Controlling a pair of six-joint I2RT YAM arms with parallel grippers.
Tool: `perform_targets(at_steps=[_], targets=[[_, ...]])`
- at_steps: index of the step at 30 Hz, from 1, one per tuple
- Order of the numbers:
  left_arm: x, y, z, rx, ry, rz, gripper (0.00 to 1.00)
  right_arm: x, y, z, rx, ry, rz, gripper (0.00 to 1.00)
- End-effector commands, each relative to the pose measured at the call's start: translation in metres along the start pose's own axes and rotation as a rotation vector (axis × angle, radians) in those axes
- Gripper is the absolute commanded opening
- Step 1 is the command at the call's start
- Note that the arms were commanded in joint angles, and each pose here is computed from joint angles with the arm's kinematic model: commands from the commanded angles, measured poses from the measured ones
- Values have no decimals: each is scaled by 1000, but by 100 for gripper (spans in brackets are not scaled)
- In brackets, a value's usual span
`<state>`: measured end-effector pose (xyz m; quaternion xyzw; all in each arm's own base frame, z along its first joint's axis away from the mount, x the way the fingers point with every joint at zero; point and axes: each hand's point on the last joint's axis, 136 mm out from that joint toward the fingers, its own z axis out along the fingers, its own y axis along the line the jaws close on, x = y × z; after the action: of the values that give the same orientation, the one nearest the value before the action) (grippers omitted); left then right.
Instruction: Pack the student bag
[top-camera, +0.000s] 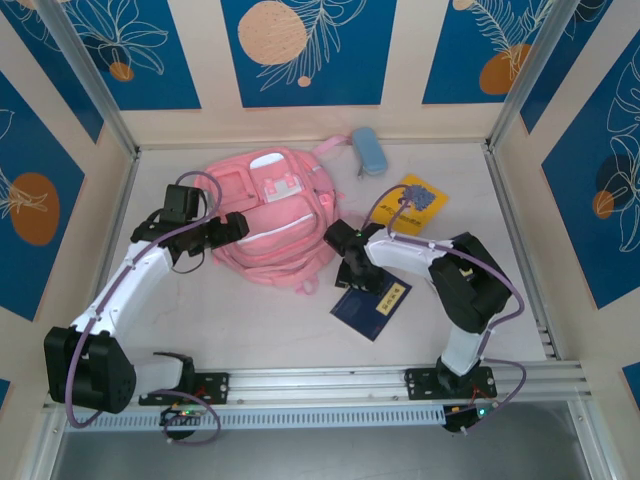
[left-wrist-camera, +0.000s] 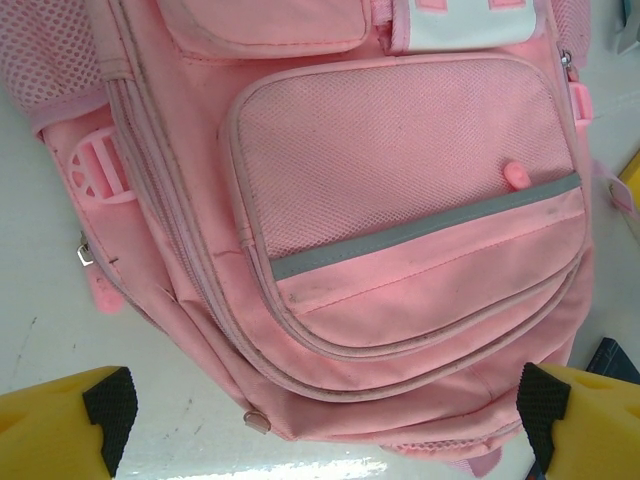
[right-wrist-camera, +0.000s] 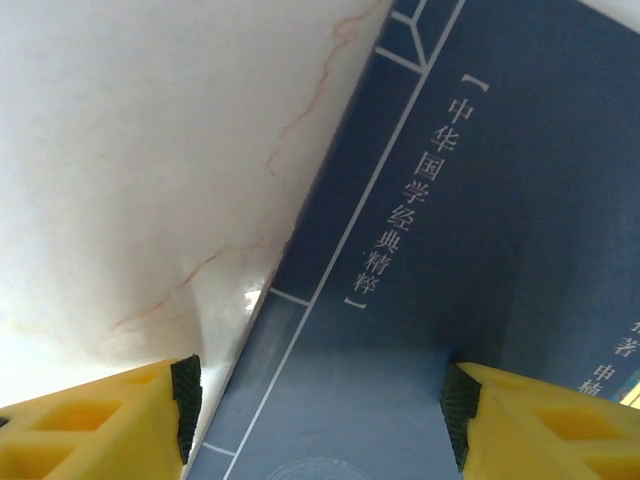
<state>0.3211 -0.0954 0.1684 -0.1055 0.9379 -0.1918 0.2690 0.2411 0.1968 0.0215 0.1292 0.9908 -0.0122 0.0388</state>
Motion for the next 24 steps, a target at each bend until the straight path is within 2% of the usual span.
perform_targets(at_steps=[1, 4, 8, 13, 16, 19, 24], targets=[[8, -5, 1, 20, 24, 18, 99, 4, 7, 13, 16, 30, -23, 67], [12, -5, 2, 19, 34, 23, 98, 16, 14, 27, -14, 91, -124, 62], [16, -5, 5, 14, 46, 34, 99, 46, 18, 45, -52, 195, -346, 53], [20, -5, 7, 11, 58, 46, 99, 68, 11, 48, -61, 226, -506, 47], [21, -11, 7, 27, 62, 62, 99, 57, 15, 29, -107, 170, -505, 46], [24, -23, 7, 53, 73, 85, 99, 38, 23, -7, -184, 73, -441, 50], [36, -59, 10, 119, 105, 151, 99, 13, -12, -43, -184, -31, -235, 60]])
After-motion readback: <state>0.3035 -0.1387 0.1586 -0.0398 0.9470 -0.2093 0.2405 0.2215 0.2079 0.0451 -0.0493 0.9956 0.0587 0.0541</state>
